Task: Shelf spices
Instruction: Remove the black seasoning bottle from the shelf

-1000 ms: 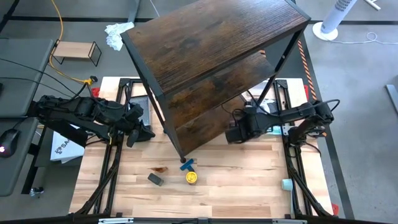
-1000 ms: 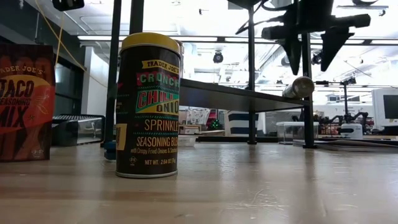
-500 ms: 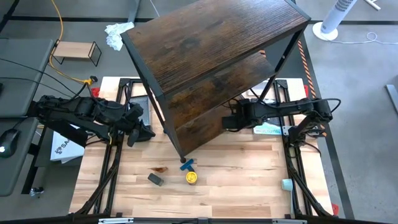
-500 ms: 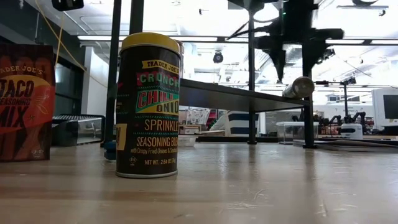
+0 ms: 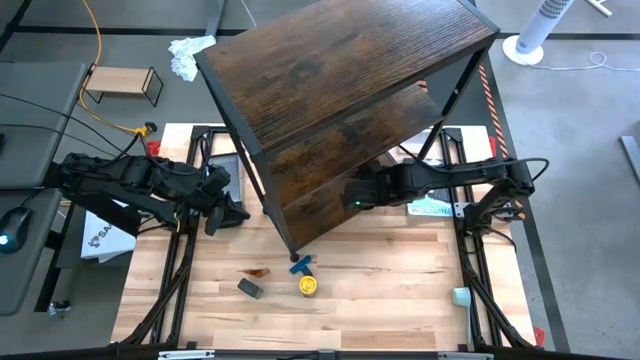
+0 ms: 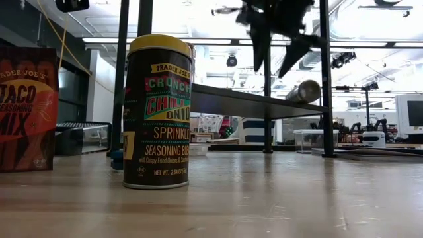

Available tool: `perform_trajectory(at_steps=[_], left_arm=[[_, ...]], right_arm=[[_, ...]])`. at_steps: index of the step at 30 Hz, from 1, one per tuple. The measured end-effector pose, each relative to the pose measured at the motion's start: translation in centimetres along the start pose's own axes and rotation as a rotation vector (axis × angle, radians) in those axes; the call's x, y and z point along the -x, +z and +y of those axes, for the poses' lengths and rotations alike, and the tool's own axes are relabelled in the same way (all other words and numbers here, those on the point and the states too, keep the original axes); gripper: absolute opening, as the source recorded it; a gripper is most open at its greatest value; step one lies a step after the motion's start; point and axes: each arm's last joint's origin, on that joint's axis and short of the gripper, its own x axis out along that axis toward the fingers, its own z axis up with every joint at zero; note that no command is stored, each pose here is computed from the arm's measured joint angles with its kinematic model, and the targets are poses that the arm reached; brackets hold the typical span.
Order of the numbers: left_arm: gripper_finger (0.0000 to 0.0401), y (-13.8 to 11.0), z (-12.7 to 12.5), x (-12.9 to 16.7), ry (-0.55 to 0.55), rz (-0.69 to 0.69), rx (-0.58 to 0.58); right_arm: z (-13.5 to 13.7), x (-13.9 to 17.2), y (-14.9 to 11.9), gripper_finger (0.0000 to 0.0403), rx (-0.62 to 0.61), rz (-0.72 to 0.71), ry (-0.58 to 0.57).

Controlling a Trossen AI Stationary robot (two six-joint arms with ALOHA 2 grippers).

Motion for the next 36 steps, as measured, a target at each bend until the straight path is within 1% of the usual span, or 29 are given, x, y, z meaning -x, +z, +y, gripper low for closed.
perform_trajectory(at_steps=[6, 8, 10, 12, 16, 19, 24, 30, 36], left_arm=[[0.0000, 0.0, 0.0, 0.0, 0.005, -0.005, -0.001], [0.0000, 0.0, 0.0, 0.0, 0.014, -0.014, -0.002], [0.0000, 0.1, 0.1, 0.0, 0.020, -0.020, -0.009], [0.0000, 0.1, 0.1, 0.0, 0.023, -0.023, -0.019], [0.0000, 0.1, 0.1, 0.0, 0.026, -0.026, -0.020], [0.0000, 0.1, 0.1, 0.0, 0.026, -0.025, -0.018], [0.0000, 0.1, 0.1, 0.0, 0.025, -0.026, -0.019], [0.0000, 0.1, 0.1, 0.0, 0.035, -0.035, -0.021], [0.0000, 0.1, 0.1, 0.0, 0.037, -0.037, -0.021]], right_arm=[[-0.4, 4.6, 1.6, 0.0273, 0.020, -0.115, -0.072], [-1.3, 5.4, 2.0, 0.0273, -0.010, -0.120, -0.143], [-2.3, 5.7, 2.3, 0.0273, -0.044, -0.126, -0.221], [-2.7, 5.4, 2.6, 0.0273, -0.080, -0.123, -0.254], [-2.9, 3.8, 2.7, 0.0273, -0.088, -0.070, -0.293], [-3.0, 2.2, 2.0, 0.0273, -0.091, -0.043, -0.355], [-3.6, 0.7, 0.8, 0.0273, -0.122, -0.010, -0.420], [-4.0, -0.3, 0.1, 0.0273, -0.140, 0.001, -0.460], [-4.2, -0.5, 0.5, 0.0273, -0.140, 0.007, -0.467]])
